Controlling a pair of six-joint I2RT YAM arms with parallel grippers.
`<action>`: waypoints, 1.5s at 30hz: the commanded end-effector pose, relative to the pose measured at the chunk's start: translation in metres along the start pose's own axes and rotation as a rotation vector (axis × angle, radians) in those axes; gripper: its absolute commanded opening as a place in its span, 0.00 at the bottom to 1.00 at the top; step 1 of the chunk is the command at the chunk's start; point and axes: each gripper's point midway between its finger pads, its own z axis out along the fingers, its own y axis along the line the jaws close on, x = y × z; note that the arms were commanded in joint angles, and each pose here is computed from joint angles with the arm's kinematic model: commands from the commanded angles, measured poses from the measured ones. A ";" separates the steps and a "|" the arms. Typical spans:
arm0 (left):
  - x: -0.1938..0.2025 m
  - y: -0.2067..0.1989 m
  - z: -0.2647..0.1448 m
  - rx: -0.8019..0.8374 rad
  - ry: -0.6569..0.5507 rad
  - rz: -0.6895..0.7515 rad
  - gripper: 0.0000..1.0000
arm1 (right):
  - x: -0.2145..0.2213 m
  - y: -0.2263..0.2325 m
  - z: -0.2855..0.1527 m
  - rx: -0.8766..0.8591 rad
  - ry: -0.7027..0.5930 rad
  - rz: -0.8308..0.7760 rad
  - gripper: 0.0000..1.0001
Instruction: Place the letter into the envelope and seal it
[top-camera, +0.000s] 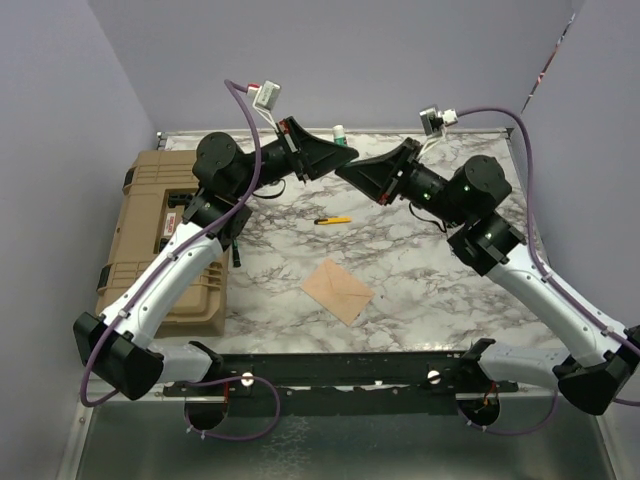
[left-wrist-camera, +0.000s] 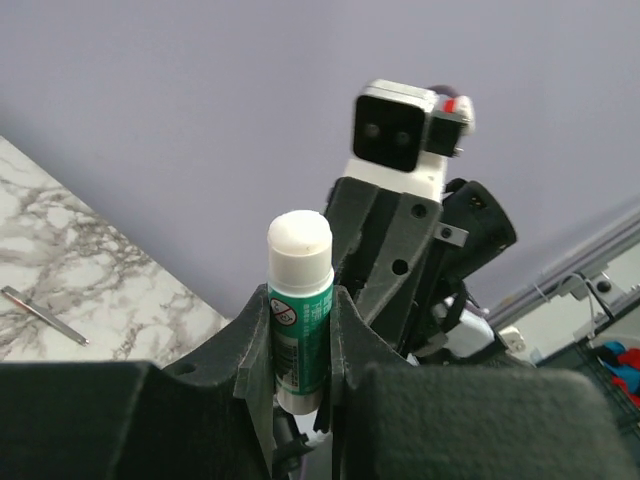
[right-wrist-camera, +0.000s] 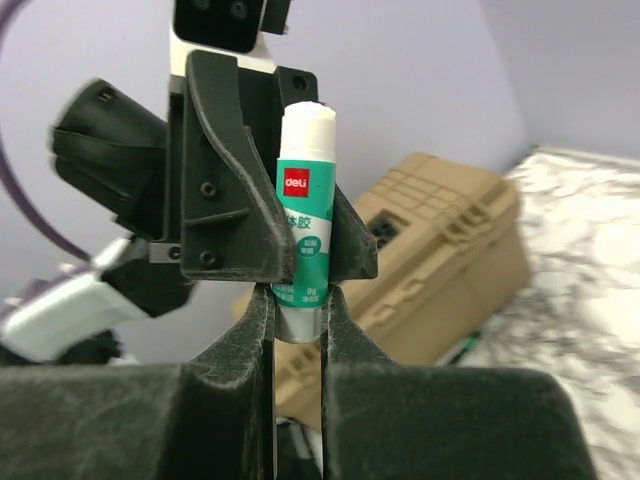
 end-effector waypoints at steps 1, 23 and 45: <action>-0.007 0.010 0.005 -0.070 -0.042 -0.019 0.00 | 0.028 -0.054 -0.002 0.186 0.215 -0.305 0.01; -0.067 0.084 0.030 -0.445 -0.279 -0.193 0.00 | -0.015 -0.188 -0.005 0.972 0.196 -0.894 0.01; 0.030 0.022 -0.011 -0.015 0.244 0.357 0.00 | 0.035 -0.026 -0.045 0.178 0.025 -0.252 0.69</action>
